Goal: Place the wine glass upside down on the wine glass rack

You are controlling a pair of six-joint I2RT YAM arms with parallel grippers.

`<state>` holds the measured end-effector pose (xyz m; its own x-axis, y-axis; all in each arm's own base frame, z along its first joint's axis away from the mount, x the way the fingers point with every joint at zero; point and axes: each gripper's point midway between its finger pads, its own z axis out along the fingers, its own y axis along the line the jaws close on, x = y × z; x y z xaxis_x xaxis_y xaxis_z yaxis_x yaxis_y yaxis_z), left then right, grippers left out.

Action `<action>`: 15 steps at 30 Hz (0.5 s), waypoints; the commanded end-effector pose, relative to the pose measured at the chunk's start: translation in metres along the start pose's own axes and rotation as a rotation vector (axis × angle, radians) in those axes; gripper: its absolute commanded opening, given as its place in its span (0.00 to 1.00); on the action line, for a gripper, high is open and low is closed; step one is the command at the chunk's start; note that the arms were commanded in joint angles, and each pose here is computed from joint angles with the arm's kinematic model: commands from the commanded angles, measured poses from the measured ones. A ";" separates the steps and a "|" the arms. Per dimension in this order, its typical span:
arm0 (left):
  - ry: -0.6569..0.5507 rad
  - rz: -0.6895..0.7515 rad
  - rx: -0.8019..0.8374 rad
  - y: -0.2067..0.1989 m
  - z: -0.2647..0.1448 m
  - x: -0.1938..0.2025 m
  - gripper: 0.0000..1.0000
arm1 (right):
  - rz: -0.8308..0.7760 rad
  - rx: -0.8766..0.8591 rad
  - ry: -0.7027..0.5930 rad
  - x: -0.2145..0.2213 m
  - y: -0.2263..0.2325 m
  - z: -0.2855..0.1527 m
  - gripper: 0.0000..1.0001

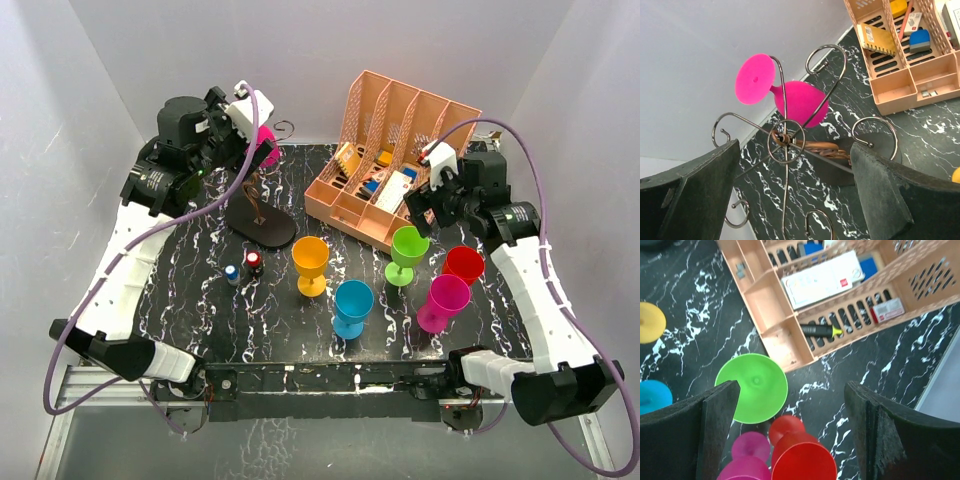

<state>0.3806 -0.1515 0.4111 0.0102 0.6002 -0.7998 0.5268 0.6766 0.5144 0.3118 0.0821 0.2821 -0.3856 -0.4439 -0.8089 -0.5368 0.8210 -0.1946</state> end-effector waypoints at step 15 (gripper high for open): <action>0.007 -0.055 -0.015 0.000 -0.024 0.002 0.90 | 0.107 -0.054 0.330 0.082 0.007 0.050 0.56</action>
<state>0.3755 -0.1492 0.3966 -0.0530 0.5901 -0.8056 0.5429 0.6941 0.4727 0.3084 0.0739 0.1858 -0.6528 -0.4674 -0.5961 -0.5442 0.8368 -0.0601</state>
